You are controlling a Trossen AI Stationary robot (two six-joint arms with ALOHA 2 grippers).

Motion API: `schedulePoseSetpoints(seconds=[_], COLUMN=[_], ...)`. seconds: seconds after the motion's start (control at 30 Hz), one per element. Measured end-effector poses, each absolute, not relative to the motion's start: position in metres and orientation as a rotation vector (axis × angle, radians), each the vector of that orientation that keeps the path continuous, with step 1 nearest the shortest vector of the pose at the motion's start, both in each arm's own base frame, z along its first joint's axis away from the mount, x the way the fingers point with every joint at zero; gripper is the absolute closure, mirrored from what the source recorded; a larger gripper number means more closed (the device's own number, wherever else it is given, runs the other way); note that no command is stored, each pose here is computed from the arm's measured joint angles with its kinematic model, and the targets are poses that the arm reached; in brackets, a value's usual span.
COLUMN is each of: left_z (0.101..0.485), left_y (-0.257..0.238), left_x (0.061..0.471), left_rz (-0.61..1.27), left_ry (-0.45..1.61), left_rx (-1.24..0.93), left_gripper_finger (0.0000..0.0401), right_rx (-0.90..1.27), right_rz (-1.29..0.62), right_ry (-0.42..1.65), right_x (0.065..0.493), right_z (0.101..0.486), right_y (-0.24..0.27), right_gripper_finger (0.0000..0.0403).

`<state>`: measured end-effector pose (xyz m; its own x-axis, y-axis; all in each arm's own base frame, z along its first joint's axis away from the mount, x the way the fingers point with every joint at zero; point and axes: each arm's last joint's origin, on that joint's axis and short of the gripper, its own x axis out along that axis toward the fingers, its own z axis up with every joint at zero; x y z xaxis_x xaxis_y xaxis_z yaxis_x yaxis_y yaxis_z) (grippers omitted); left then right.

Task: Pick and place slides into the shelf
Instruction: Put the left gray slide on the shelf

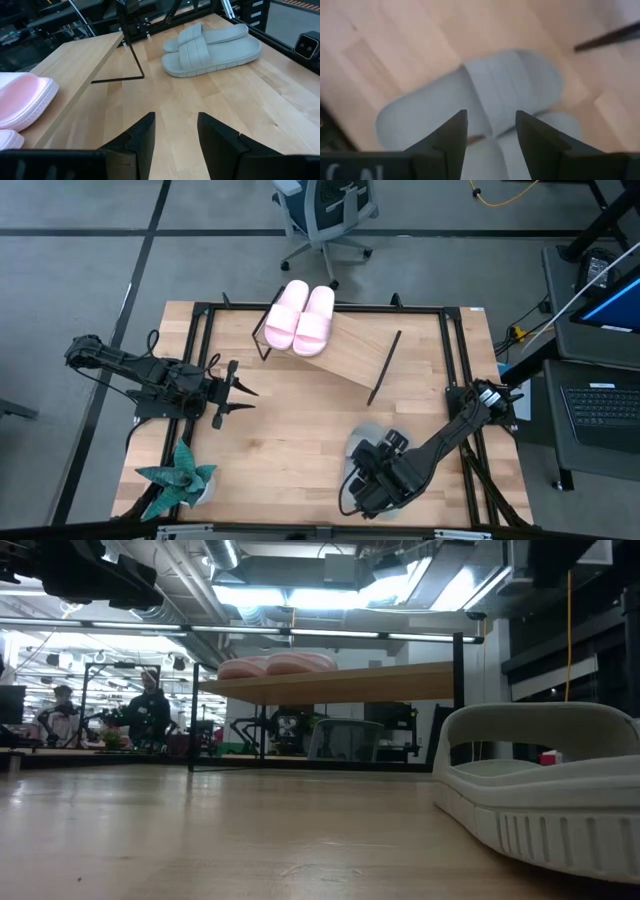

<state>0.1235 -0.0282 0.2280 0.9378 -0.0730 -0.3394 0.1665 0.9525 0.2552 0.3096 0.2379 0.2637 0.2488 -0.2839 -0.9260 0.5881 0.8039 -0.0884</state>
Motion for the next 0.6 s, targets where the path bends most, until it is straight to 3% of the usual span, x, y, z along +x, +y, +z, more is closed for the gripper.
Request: schedulePoseSetpoints(seconds=[0.6], left_z=[0.228], left_y=[-0.027], left_x=[0.124], left_rz=[-0.069], left_ry=[0.337], left_rx=[0.273], left_gripper_finger=[0.0262], right_rx=[0.166], right_rz=[-0.581], right_ry=[1.228], right_x=[0.320], right_z=[0.216], right_y=[0.260], right_gripper_finger=[0.0234])
